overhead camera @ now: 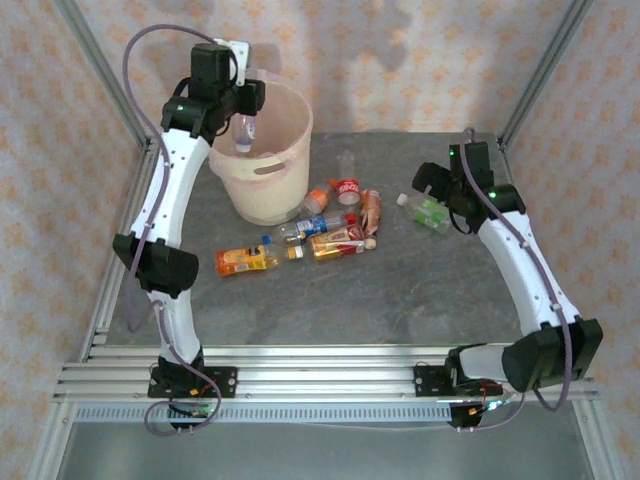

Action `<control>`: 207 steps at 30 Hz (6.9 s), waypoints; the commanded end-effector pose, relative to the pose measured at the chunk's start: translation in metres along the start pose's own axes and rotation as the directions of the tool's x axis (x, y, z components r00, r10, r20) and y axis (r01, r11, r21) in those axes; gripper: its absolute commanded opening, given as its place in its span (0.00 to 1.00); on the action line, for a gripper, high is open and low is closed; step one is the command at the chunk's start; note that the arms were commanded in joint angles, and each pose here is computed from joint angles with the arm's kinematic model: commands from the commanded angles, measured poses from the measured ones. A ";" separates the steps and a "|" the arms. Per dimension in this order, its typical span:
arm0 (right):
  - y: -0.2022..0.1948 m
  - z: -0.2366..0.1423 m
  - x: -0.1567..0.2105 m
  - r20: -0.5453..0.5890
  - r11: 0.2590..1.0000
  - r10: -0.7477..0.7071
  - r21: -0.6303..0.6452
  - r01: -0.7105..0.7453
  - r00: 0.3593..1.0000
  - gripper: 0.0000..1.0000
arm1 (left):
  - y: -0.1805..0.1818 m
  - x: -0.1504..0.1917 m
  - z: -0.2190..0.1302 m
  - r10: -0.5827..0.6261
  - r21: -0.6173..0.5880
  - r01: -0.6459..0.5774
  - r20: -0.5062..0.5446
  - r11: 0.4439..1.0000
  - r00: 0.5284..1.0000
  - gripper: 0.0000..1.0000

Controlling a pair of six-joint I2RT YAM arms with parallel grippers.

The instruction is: Put the plastic bottles in the bin

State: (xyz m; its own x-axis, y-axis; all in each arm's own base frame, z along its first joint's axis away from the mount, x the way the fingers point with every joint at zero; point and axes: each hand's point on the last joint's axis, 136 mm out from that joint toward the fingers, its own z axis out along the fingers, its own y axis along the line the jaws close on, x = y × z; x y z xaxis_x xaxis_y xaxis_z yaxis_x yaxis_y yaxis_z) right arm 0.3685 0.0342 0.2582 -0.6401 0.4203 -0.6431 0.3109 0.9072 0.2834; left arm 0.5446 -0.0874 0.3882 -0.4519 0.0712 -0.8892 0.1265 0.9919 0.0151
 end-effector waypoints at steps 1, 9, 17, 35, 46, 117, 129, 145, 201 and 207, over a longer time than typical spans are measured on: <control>-0.011 0.015 0.003 -0.058 1.000 -0.018 0.006 0.018 0.998 0.99 | 0.013 0.001 -0.005 0.061 -0.055 -0.063 -0.022 0.997 0.998 0.49; -0.034 0.075 0.015 -0.253 0.998 -0.019 0.050 0.033 0.967 0.99 | 0.033 0.033 0.015 0.109 -0.154 -0.133 -0.155 0.979 0.982 0.54; -0.035 0.122 0.014 -0.311 0.994 -0.072 0.056 0.094 0.948 1.00 | 0.040 0.054 0.029 0.124 -0.182 -0.167 -0.227 0.969 0.966 0.69; -0.027 0.183 0.020 -0.366 0.986 -0.157 -0.008 0.165 0.917 1.00 | 0.028 0.015 -0.026 0.050 -0.130 -0.064 -0.104 0.989 0.993 1.00; -0.019 0.207 0.021 -0.391 0.976 -0.215 -0.069 0.205 0.895 0.99 | 0.004 -0.005 -0.092 -0.034 0.020 0.034 -0.003 0.999 0.999 1.00; 0.009 0.101 0.079 -0.246 0.971 -0.234 -0.112 0.212 0.940 0.49 | -0.034 0.020 -0.161 -0.269 0.192 0.257 0.042 0.947 0.962 1.00; 0.107 -0.023 0.051 0.141 0.808 -0.334 -0.467 0.360 0.932 0.48 | -0.106 0.019 -0.159 -0.276 0.426 0.255 -0.013 0.868 0.961 1.00; 0.184 -0.093 0.076 0.331 0.566 -0.389 -0.650 0.507 0.860 0.50 | -0.195 0.024 -0.153 -0.211 0.609 0.212 -0.075 0.764 0.975 1.00; 0.215 -0.108 0.089 0.341 0.535 -0.417 -0.657 0.531 0.842 0.99 | -0.162 -0.024 -0.155 -0.203 0.500 0.108 0.141 0.859 0.969 0.00; 0.209 -0.106 0.089 0.335 0.558 -0.410 -0.644 0.524 0.848 0.99 | -0.107 -0.068 -0.158 -0.251 0.413 0.122 0.274 0.902 0.928 0.00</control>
State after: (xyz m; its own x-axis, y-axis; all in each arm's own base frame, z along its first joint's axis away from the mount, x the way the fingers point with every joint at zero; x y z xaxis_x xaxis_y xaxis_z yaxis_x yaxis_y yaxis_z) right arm 0.3064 0.2706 0.3227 -0.4575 -0.0500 -0.8878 -0.6280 0.7250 0.2828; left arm 0.4274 -0.2168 0.4616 -0.3799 -0.1666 -0.9099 0.4499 0.8261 -0.3392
